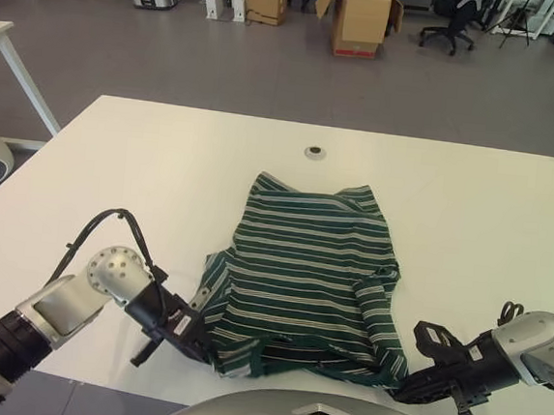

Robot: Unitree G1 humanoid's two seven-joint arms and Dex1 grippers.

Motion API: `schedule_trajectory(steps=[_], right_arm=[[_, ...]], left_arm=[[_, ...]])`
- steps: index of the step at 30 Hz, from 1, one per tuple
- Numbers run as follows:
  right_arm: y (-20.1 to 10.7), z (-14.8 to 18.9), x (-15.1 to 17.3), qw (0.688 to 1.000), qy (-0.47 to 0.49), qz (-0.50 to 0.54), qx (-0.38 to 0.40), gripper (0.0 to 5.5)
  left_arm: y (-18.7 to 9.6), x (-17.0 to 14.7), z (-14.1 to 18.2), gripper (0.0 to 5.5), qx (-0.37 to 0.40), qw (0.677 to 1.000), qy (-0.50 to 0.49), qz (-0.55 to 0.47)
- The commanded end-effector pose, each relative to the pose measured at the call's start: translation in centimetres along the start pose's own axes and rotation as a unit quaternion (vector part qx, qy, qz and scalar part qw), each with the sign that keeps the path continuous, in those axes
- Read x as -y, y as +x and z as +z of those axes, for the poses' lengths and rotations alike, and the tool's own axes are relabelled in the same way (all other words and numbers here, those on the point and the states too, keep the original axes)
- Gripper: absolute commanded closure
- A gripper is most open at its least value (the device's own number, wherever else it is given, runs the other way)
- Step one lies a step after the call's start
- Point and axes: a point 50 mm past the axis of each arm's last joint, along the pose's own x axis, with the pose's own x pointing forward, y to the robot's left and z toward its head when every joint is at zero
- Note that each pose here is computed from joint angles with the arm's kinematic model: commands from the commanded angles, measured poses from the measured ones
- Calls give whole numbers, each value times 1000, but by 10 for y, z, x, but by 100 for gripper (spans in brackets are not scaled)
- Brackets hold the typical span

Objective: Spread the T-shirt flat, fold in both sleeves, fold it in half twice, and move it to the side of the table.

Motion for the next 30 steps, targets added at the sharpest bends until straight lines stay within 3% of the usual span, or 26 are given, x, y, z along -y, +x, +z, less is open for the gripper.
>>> schedule_trajectory(steps=[1,5,7,9,12,15,20,30], right_arm=[[-3,3,-4,1000,12,4,4,479],[-16,2,-6,1000,-5,2,-18,411],[-23,6,-2,1000,-12,-17,-3,409],[-32,19,10,997,-12,-58,56,409],[-37,34,39,973,2,-173,152,409],[-27,33,53,956,29,-224,189,409],[-17,31,69,936,65,-266,220,409],[-8,21,62,942,131,-200,235,409]], left_arm=[[-3,9,-8,446,-29,1000,-3,6],[-12,18,-1,383,-4,998,-59,-1],[-8,22,6,354,28,996,-81,4],[-11,19,16,352,80,989,-119,27],[-36,-16,22,352,134,975,-118,134],[-39,-31,13,352,107,973,-108,174],[0,-21,-50,352,-31,979,-111,170],[13,-17,-66,352,5,974,-123,190]])
